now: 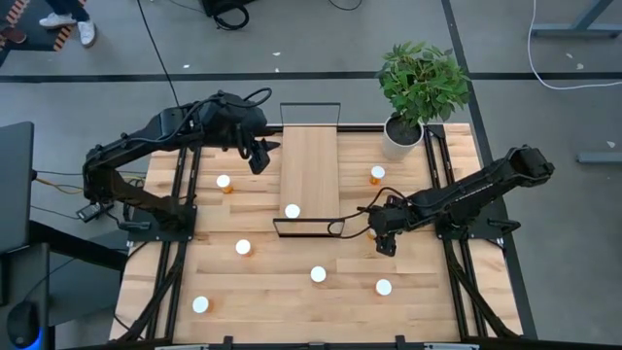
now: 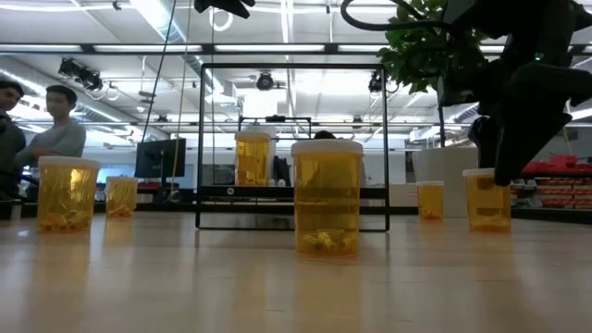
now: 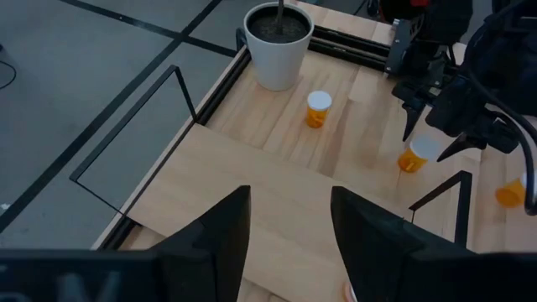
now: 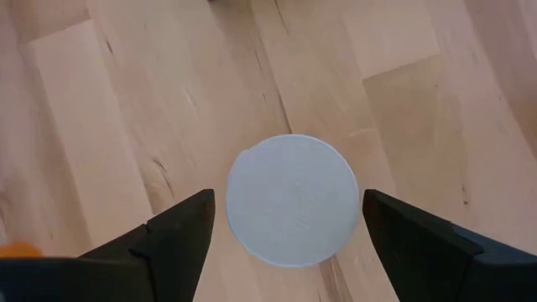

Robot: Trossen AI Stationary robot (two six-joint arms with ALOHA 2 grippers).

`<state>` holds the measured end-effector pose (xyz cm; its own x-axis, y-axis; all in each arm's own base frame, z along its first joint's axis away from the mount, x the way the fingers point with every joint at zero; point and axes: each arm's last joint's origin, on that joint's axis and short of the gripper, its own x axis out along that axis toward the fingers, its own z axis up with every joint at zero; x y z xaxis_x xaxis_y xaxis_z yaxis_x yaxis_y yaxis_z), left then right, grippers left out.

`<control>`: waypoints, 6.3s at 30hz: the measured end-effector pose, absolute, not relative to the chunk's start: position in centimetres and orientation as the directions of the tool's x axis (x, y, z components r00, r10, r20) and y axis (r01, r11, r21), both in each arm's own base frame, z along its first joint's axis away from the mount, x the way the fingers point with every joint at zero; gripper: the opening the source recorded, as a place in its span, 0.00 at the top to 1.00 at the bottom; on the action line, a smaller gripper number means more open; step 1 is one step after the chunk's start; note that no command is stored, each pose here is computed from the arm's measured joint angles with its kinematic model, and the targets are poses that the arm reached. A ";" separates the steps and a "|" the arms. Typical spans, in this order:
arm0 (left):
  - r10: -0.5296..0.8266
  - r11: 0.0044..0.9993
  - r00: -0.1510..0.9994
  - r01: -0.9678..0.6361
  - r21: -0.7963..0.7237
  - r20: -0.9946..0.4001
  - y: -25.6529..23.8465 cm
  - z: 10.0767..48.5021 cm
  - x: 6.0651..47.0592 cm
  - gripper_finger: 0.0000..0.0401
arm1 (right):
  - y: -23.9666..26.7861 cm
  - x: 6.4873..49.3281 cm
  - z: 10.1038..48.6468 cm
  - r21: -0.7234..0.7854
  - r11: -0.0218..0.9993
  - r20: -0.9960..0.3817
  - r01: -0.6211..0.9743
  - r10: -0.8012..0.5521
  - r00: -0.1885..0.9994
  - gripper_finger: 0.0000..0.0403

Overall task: Pick and place medicine bottles onto shelf by color
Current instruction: Put the orange pill bottle on the shelf aligned with the other orange pill bottle

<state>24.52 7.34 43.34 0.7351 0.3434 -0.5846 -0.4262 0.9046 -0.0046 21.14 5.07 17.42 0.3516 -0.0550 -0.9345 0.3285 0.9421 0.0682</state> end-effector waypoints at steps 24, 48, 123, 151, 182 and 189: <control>0.340 0.899 0.721 -0.437 -0.016 -0.604 7.3 43.2 24.4 0.57 | 5.4 21.2 17.5 0.055 0.940 -0.925 0.337 -0.079 0.372 0.29; 0.334 0.902 0.717 -0.432 -0.015 -0.612 7.1 43.1 24.4 0.57 | 5.4 21.3 17.2 0.065 0.941 -0.921 0.332 -0.071 0.382 0.38; 0.549 0.805 0.669 -0.584 0.103 -0.501 12.1 44.3 22.4 0.57 | 0.4 38.5 25.0 0.291 0.428 -0.926 0.855 -0.096 0.364 0.44; 0.551 0.813 0.675 -0.568 0.131 -0.491 12.1 44.5 22.5 0.57 | -0.5 38.5 23.3 0.214 0.377 -0.959 0.901 -0.093 0.266 0.42; 0.552 0.816 0.675 -0.559 0.149 -0.489 12.2 44.5 22.5 0.57 | -0.2 37.7 24.6 0.256 0.430 -0.955 0.866 -0.026 0.295 0.34; 0.552 0.817 0.675 -0.555 0.156 -0.490 12.2 44.5 22.5 0.57 | -0.2 37.7 24.5 0.253 0.433 -0.956 0.865 -0.023 0.291 0.28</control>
<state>22.50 12.16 44.47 0.6750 0.5519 -0.4897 -0.5547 0.8172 0.1564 37.67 -0.21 24.53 0.2913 -0.0231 -0.9563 0.8650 0.4333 0.2530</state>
